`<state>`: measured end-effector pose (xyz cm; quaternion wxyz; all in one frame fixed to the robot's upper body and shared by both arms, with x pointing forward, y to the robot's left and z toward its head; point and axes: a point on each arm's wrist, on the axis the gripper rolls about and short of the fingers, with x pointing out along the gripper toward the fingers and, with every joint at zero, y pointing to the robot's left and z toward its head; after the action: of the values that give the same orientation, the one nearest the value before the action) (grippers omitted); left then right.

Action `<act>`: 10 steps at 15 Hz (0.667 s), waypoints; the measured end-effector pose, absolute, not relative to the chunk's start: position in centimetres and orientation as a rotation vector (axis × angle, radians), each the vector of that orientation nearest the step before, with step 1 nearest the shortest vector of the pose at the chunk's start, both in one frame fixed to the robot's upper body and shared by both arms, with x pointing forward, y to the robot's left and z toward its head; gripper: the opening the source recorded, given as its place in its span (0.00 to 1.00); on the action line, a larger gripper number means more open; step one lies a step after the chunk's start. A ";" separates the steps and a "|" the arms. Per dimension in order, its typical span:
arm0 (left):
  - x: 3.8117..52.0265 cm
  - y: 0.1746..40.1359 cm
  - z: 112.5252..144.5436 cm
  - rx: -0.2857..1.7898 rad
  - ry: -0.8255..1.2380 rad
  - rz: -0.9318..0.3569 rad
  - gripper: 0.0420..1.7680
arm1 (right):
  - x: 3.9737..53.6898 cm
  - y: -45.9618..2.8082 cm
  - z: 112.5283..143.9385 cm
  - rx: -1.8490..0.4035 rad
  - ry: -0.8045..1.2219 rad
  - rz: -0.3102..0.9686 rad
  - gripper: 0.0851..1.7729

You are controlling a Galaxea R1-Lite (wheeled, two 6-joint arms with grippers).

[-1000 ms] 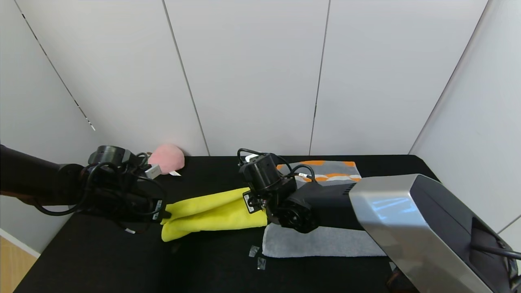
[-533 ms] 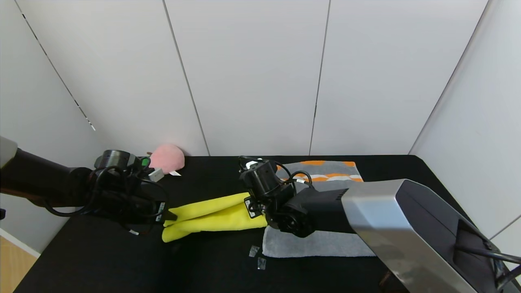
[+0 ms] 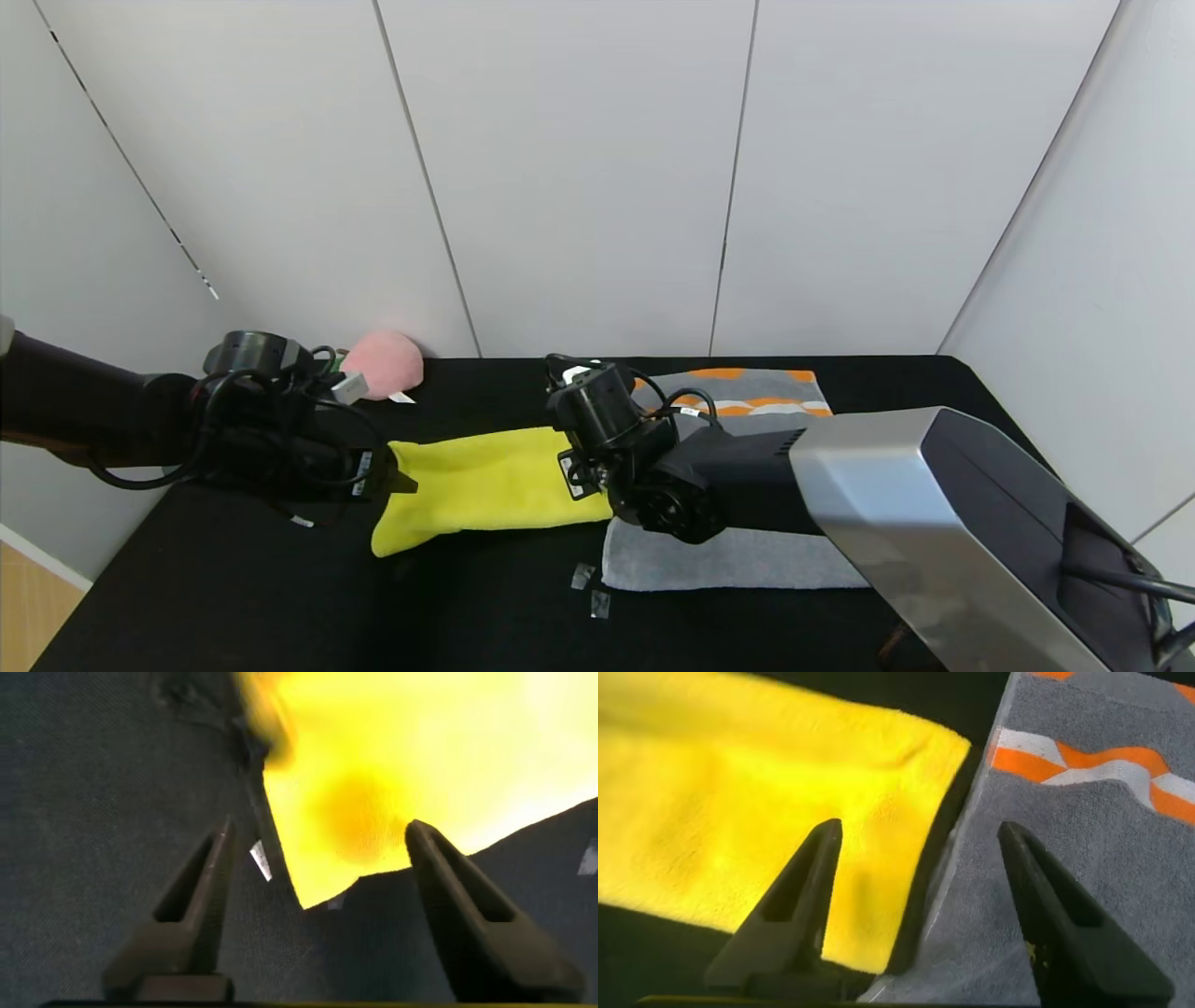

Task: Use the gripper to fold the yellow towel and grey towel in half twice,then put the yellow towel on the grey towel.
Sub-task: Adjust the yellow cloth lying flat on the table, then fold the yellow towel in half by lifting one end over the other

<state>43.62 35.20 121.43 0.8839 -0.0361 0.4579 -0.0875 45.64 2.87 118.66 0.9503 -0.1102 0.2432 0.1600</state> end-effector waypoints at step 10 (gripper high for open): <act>41.8 35.1 121.7 -0.162 1.057 -0.231 0.91 | 43.1 1.2 121.5 -0.160 0.630 0.400 0.88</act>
<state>41.80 35.13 121.71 0.8541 -0.0772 0.5025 -0.1099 43.14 1.19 121.51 0.9281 -0.0779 0.3074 0.1952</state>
